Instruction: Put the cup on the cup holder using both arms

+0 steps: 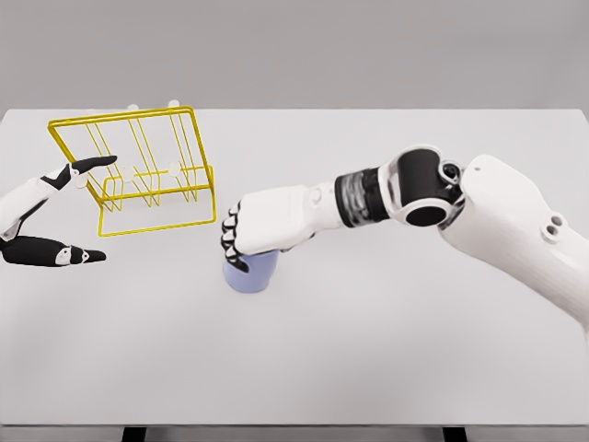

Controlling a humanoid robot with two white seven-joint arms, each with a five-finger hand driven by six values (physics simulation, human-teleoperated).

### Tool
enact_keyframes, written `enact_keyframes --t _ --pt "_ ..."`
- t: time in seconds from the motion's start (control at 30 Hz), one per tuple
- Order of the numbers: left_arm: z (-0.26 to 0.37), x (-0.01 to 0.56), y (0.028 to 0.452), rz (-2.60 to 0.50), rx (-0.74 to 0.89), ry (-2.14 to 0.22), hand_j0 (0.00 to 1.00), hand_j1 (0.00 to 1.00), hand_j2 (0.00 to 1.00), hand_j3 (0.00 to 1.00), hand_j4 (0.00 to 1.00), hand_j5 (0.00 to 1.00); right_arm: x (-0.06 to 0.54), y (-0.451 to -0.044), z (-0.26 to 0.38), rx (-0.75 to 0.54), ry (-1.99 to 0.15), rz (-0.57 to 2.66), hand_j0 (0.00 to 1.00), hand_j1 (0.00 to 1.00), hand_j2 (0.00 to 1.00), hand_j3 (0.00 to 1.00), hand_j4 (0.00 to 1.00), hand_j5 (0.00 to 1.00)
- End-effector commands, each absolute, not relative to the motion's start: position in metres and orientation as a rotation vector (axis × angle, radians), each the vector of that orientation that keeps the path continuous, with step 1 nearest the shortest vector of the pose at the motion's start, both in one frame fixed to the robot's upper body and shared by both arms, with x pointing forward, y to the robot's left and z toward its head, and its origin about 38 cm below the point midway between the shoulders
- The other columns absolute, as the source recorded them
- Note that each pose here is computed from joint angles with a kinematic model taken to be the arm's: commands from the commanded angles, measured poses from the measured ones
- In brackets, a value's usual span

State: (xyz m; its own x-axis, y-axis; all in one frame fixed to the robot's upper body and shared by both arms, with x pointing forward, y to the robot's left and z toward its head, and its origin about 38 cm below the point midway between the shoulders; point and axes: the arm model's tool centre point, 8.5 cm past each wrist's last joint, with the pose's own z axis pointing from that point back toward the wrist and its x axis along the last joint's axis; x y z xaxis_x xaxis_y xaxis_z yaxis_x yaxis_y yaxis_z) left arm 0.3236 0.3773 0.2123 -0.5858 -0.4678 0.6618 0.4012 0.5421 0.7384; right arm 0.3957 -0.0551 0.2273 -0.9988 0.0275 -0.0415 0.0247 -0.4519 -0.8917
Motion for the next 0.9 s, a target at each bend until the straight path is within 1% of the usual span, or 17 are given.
enact_keyframes --t 0.0,0.13,0.2,0.23,0.27,0.3,0.33,0.37,0.4,0.43,0.5,0.6,0.7,0.77,0.8,0.83,0.87 --pt "0.213 0.324 0.378 -1.173 0.052 -1.855 1.00 1.00 1.00 1.00 1.00 1.00 0.394 -0.052 0.223 -0.067 -1.632 2.684 0.44 0.44 0.44 0.44 0.44 0.44" --pt "0.213 0.324 0.378 -1.173 0.052 -1.855 1.00 1.00 1.00 1.00 1.00 1.00 0.393 -0.051 0.226 -0.073 -1.641 2.693 0.45 0.45 0.45 0.45 0.45 0.45" --pt "0.213 0.324 0.378 -1.173 0.052 -1.855 1.00 1.00 1.00 1.00 1.00 1.00 0.392 -0.051 0.227 -0.079 -1.643 2.699 0.49 0.49 0.49 0.49 0.49 0.49" --pt "0.213 0.324 0.378 -1.173 0.052 -1.855 1.00 1.00 1.00 1.00 1.00 1.00 0.391 -0.051 0.229 -0.083 -1.646 2.703 0.60 0.60 0.60 0.60 0.60 0.60" --pt "0.213 0.324 0.378 -1.173 0.052 -1.855 1.00 1.00 1.00 1.00 1.00 1.00 0.390 -0.052 0.231 -0.089 -1.649 2.708 0.65 0.65 0.65 0.65 0.65 0.65" --pt "0.213 0.324 0.378 -1.173 0.052 -1.855 1.00 1.00 1.00 1.00 1.00 1.00 0.388 -0.051 0.234 -0.093 -1.659 2.715 0.79 0.79 0.79 0.79 0.79 0.79" --pt "0.213 0.324 0.378 -1.173 0.052 -1.855 1.00 1.00 1.00 1.00 1.00 1.00 0.386 -0.050 0.237 -0.096 -1.669 2.722 0.85 0.85 0.85 0.85 0.85 0.85" --pt "0.213 0.324 0.378 -1.171 0.051 -1.856 1.00 1.00 1.00 1.00 1.00 1.00 0.384 -0.049 0.238 -0.098 -1.676 2.725 0.88 0.88 0.88 0.88 0.88 0.88" --pt "0.213 0.324 0.378 -1.171 0.051 -1.856 1.00 1.00 1.00 1.00 1.00 1.00 0.384 -0.049 0.238 -0.097 -1.678 2.725 0.88 0.88 0.88 0.88 0.88 0.88" --pt "0.213 0.324 0.378 -1.171 0.051 -1.856 1.00 1.00 1.00 1.00 1.00 1.00 0.383 -0.048 0.239 -0.097 -1.681 2.727 0.91 0.91 0.91 0.91 0.91 0.91" --pt "0.213 0.324 0.378 -1.171 0.051 -1.856 1.00 1.00 1.00 1.00 1.00 1.00 0.383 -0.048 0.240 -0.099 -1.688 2.727 0.94 0.94 0.94 0.94 0.94 0.94" --pt "0.213 0.324 0.378 -1.171 0.051 -1.856 1.00 1.00 1.00 1.00 1.00 1.00 0.377 -0.045 0.255 -0.123 -1.755 2.717 0.98 0.98 0.98 0.98 0.98 0.98" --pt "0.213 0.324 0.378 -1.173 0.052 -1.855 1.00 1.00 1.00 1.00 1.00 1.00 0.390 -0.055 0.287 -0.219 -1.860 2.610 1.00 1.00 1.00 1.00 1.00 1.00" --pt "0.213 0.324 0.378 -1.173 0.052 -1.855 1.00 1.00 1.00 1.00 1.00 1.00 0.407 -0.084 0.318 -0.345 -1.946 2.449 1.00 1.00 1.00 1.00 1.00 1.00" --pt "0.213 0.324 0.378 -1.173 0.052 -1.855 1.00 1.00 1.00 1.00 1.00 1.00 0.415 -0.108 0.331 -0.417 -1.968 2.361 1.00 1.00 1.00 1.00 1.00 1.00" --pt "0.213 0.324 0.378 -1.173 0.052 -1.855 1.00 1.00 1.00 1.00 1.00 1.00 0.421 -0.126 0.339 -0.474 -1.954 2.329 1.00 1.00 1.00 1.00 1.00 1.00" --pt "0.212 0.324 0.378 -1.173 0.051 -1.854 1.00 1.00 1.00 1.00 1.00 1.00 0.425 -0.146 0.340 -0.490 -1.933 2.286 1.00 1.00 1.00 1.00 1.00 1.00"
